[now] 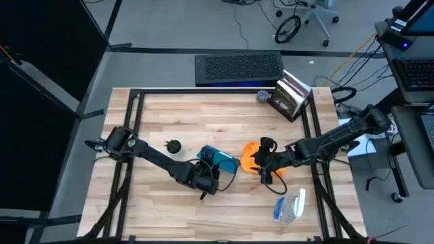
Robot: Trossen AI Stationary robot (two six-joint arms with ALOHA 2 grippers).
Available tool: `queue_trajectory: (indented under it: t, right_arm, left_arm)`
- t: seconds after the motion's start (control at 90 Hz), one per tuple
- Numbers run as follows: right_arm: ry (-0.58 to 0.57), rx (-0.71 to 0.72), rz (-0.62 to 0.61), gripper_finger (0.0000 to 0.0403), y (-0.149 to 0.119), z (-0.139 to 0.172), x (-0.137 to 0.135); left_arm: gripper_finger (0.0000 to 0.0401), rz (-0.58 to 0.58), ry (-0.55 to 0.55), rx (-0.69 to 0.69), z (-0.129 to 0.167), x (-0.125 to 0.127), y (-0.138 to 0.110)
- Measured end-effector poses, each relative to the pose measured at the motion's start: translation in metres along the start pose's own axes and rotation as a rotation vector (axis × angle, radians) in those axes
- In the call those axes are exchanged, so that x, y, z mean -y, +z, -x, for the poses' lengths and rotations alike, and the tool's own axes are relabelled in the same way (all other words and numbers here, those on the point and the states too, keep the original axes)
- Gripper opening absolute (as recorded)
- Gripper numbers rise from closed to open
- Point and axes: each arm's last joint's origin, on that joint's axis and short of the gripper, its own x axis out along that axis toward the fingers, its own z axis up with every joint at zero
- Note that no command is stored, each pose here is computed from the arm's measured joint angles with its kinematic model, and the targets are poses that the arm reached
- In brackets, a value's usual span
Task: Apply microfiber cloth
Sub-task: Spray the blue tablet with the transparent spray bottle
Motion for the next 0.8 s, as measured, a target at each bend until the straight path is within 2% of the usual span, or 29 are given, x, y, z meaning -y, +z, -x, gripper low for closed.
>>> queue_trajectory:
  t: [0.233,0.511,0.656,0.8]
  right_arm:
    - [-0.002,-0.003,0.004,0.0215,0.01,0.016,0.002]
    - [0.009,0.052,-0.003,0.0215,0.018,0.036,0.007]
    - [0.016,0.071,0.001,0.0215,0.019,0.038,0.005]
    - [0.015,0.108,0.015,0.0215,0.021,0.039,0.001]
  left_arm:
    - [0.0008,0.188,-0.033,0.05,0.02,-0.012,0.006]
    - [0.0008,0.463,-0.058,0.171,0.06,-0.043,0.005]
    - [0.0008,0.544,-0.087,0.218,0.073,-0.055,0.002]
    - [0.0008,0.616,-0.094,0.245,0.075,-0.073,-0.001]
